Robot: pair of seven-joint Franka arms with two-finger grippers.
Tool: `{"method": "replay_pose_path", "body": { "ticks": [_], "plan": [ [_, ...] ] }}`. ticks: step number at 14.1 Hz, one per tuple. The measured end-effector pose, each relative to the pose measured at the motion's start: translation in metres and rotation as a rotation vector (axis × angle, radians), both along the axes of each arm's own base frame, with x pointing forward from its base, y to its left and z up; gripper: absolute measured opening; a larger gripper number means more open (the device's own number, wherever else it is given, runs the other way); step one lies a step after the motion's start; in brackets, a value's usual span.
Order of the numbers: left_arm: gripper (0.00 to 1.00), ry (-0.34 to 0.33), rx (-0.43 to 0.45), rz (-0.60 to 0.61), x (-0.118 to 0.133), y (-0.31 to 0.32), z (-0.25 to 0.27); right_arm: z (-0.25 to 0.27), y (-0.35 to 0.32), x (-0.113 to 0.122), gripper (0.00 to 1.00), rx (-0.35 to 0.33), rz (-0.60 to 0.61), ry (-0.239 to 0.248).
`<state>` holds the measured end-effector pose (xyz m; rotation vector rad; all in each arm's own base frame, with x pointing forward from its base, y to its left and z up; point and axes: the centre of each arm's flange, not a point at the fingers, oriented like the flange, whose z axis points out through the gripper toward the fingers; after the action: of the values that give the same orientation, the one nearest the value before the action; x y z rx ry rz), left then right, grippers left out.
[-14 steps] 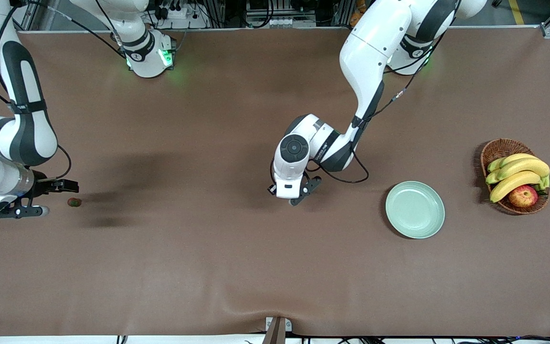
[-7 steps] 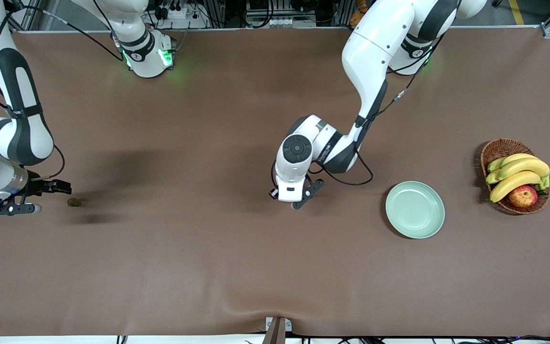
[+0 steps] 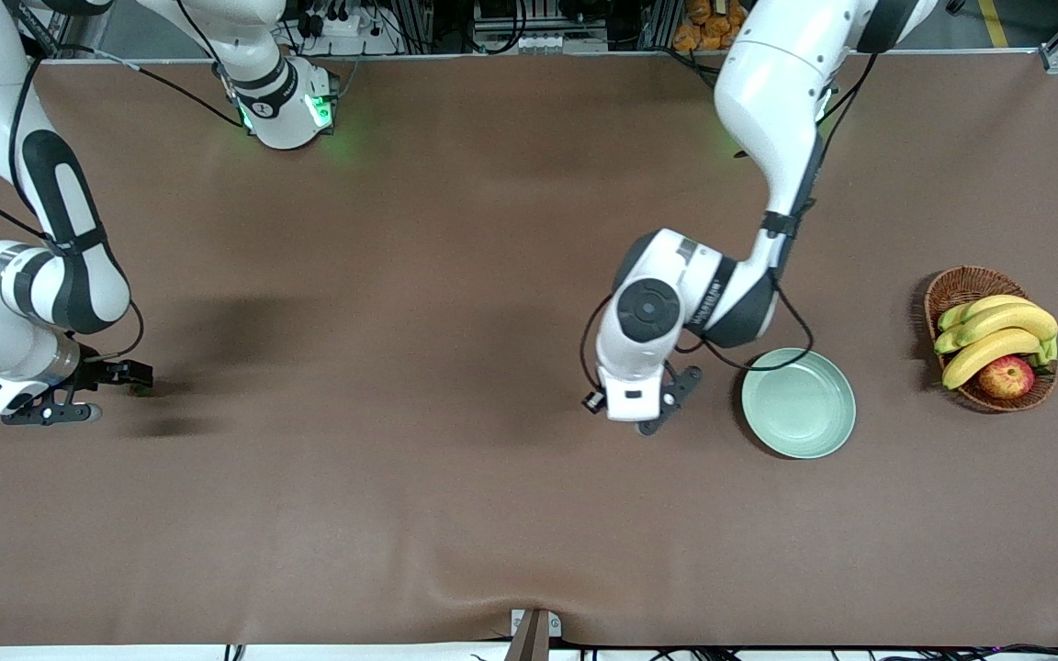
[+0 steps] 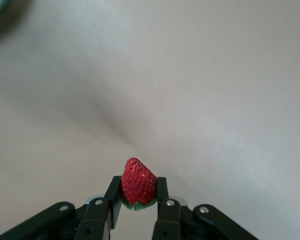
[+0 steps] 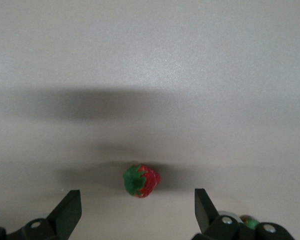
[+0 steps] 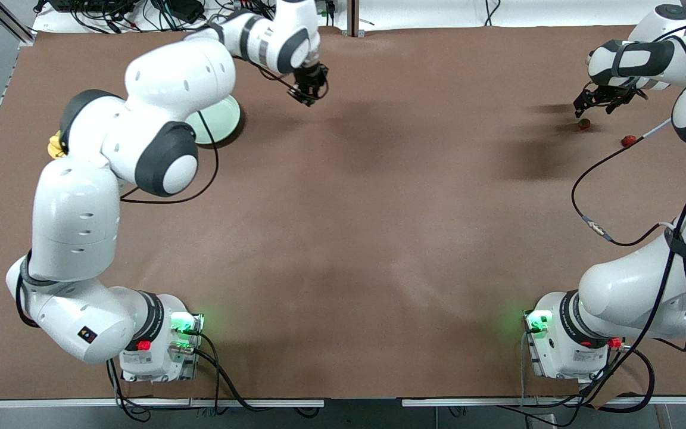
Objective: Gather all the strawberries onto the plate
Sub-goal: 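Place the strawberry on the plate while the right gripper grasps another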
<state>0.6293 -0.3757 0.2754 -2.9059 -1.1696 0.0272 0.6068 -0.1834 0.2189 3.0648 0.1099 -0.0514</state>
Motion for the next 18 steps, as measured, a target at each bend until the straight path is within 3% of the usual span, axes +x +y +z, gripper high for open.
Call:
{"method": "replay_pose_path", "body": {
  "ticks": [3, 6, 9, 12, 17, 18],
  "plan": [
    [0.32, 0.034, 0.025, -0.099, 0.016, 0.062, 0.010, -0.014, -0.003, -0.001, 0.91, -0.003, -0.002, -0.002],
    [0.32, 0.053, 0.022, -0.201, 0.015, 0.125, 0.035, -0.024, -0.005, -0.003, 0.89, -0.001, -0.008, 0.010],
    [0.32, 0.075, 0.006, -0.307, 0.013, 0.189, 0.047, -0.032, -0.005, -0.005, 0.76, 0.003, -0.009, 0.022],
    [0.32, 0.105, -0.007, -0.426, 0.017, 0.235, 0.029, -0.035, -0.005, -0.006, 0.63, 0.003, -0.009, 0.024],
    [0.32, 0.095, -0.015, -0.606, 0.021, 0.277, -0.026, -0.032, -0.006, -0.001, 0.57, 0.000, -0.008, 0.012],
    [0.32, 0.083, -0.013, -0.625, 0.018, 0.283, -0.038, -0.031, -0.006, 0.000, 0.50, 0.000, -0.008, 0.010]
  ]
}}
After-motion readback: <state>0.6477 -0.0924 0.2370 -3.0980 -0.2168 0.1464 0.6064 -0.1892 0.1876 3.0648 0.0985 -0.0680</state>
